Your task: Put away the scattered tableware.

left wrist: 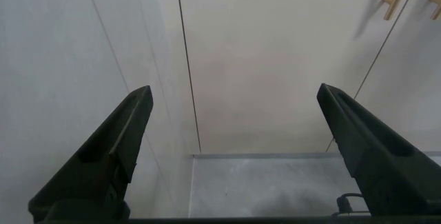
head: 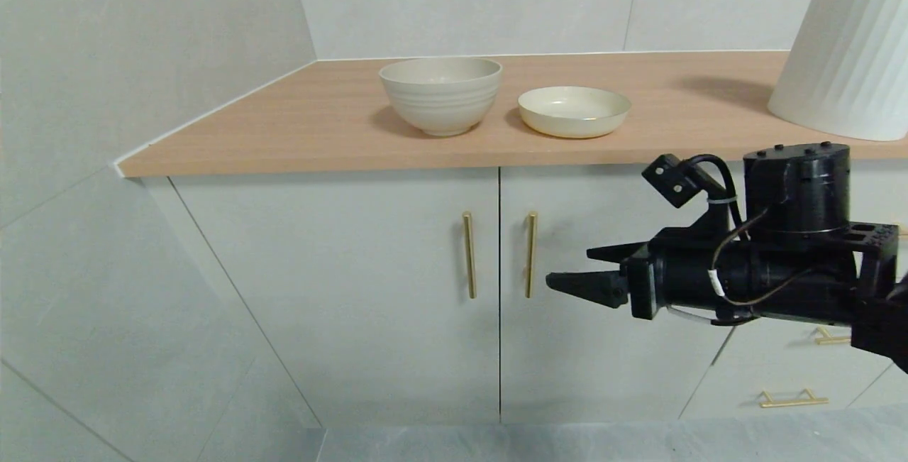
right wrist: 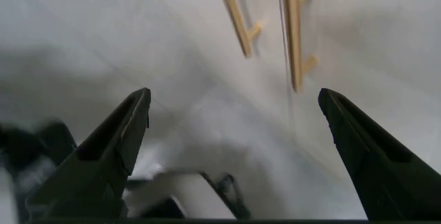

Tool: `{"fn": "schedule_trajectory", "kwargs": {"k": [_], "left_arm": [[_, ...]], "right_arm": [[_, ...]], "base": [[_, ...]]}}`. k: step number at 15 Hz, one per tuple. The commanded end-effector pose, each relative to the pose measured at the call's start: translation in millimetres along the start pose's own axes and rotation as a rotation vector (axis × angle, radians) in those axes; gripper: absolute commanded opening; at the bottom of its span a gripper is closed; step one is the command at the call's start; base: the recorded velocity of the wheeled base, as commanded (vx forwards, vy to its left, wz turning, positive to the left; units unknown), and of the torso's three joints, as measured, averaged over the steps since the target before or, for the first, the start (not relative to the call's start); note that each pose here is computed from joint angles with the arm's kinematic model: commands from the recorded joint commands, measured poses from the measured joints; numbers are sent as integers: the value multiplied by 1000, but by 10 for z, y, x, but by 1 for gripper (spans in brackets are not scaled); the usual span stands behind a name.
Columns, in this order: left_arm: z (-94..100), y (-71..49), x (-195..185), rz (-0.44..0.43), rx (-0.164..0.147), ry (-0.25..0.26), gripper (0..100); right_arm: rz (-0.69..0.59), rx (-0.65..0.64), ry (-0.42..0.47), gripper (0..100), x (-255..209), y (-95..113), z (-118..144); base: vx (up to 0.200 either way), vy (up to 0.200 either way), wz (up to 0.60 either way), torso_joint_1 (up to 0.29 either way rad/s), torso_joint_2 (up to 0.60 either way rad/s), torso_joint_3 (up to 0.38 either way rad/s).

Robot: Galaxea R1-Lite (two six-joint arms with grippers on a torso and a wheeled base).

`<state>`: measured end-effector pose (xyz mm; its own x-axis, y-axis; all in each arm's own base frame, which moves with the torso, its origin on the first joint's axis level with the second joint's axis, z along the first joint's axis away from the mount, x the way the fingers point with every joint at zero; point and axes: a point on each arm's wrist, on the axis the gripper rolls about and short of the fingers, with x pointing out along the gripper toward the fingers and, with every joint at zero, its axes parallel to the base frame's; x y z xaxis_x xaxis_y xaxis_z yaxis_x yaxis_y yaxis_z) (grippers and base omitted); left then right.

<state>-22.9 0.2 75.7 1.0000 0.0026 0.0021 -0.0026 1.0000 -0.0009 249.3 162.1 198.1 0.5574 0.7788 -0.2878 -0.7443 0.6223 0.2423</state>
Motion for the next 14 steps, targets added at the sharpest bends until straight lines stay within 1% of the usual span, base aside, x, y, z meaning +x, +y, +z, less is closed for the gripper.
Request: {"fn": "schedule_trajectory", "kwargs": {"k": [1,4,5,8,11,14], "left_arm": [[-1,0,1,1,1,1,100],[1,0,1,1,-1,-1,100],[-1,0,1,1,-1,1,100],[-1,0,1,1,1,1,100],[-1,0,1,1,1,1,100],[-1,0,1,1,1,1,100]], "right_arm": [[0,38,38,100,228,-87,-62],[5,35,24,100,295,-106,-79],[30,28,25,100,398,-60,-158],[54,17,26,100,590,-47,-279],[14,10,5,100,678,-91,-307],[-8,6,-22,100,663,-88,-248]], "base": [[0,0,0,0,0,0],[0,0,0,0,0,0],[0,0,0,0,0,0],[0,0,0,0,0,0],[0,0,0,0,0,0],[0,0,0,0,0,0]]}}
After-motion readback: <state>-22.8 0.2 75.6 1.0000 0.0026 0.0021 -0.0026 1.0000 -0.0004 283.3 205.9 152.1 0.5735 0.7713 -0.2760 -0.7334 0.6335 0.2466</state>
